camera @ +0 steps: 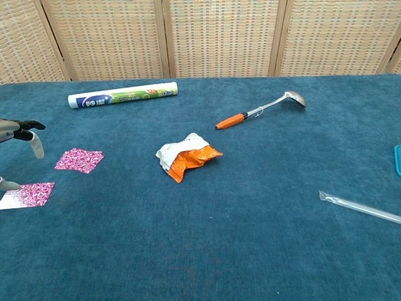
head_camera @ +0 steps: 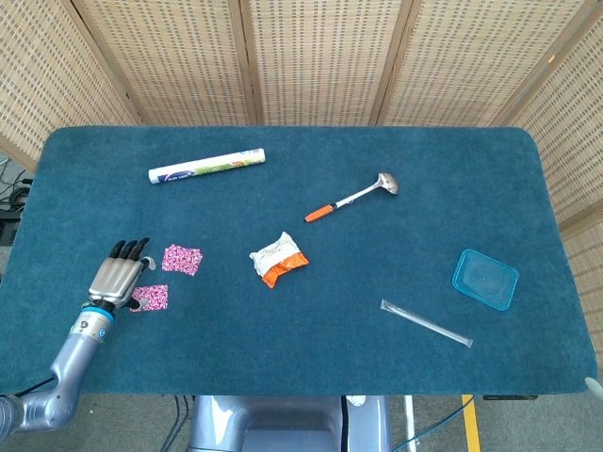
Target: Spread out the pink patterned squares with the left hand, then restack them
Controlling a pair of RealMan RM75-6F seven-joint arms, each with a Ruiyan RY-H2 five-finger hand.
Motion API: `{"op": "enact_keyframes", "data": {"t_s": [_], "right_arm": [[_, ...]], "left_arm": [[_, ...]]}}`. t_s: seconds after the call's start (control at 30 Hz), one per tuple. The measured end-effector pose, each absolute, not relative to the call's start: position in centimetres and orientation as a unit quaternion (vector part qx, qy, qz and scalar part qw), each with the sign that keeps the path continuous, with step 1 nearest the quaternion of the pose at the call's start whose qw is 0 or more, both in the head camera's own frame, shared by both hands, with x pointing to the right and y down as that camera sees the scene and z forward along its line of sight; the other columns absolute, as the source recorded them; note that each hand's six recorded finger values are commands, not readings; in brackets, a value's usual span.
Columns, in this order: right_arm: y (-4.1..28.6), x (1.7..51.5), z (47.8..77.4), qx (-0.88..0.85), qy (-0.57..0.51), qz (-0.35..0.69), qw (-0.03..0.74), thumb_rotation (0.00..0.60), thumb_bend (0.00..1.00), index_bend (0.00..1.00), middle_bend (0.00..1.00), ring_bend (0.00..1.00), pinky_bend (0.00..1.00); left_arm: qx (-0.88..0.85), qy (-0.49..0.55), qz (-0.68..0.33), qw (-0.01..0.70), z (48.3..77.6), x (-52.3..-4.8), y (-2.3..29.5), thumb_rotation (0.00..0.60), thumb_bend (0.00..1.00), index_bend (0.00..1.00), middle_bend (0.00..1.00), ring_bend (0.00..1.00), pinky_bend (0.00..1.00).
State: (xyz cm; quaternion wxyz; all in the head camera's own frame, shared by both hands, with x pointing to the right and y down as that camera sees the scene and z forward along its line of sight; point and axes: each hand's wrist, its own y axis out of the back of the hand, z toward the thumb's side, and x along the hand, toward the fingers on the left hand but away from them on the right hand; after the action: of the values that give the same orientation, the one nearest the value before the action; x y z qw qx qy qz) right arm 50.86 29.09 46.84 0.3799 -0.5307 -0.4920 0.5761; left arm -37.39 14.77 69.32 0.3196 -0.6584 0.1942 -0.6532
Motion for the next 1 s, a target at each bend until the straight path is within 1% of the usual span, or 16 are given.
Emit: {"op": "enact_keyframes", "data": {"t_s": [0.23, 0.33, 1.0], "right_arm": [[28.9, 50.7, 46.9, -0.535, -0.491, 0.573, 0.380, 0.600, 0.01, 0.30, 0.26, 0.00, 0.00], [28.9, 50.7, 47.0, -0.536, -0.491, 0.572, 0.380, 0.600, 0.01, 0.30, 0.26, 0.00, 0.00], [29.0, 50.4, 47.3, -0.543, -0.485, 0.572, 0.378, 0.600, 0.01, 0.30, 0.26, 0.00, 0.00]], "left_arm": [[-0.661, 0.191, -0.656, 0.310, 69.4, -38.1, 16.6, 0.600, 0.22, 0.34, 0.00, 0.00, 0.00], [-0.661, 0.192, -0.657, 0.307, 69.7, -38.1, 16.9, 0.600, 0.22, 0.34, 0.00, 0.00, 0.00], [-0.657, 0.180, -0.672, 0.292, 71.6, -37.7, 17.2, 0.600, 0.22, 0.34, 0.00, 0.00, 0.00]]}}
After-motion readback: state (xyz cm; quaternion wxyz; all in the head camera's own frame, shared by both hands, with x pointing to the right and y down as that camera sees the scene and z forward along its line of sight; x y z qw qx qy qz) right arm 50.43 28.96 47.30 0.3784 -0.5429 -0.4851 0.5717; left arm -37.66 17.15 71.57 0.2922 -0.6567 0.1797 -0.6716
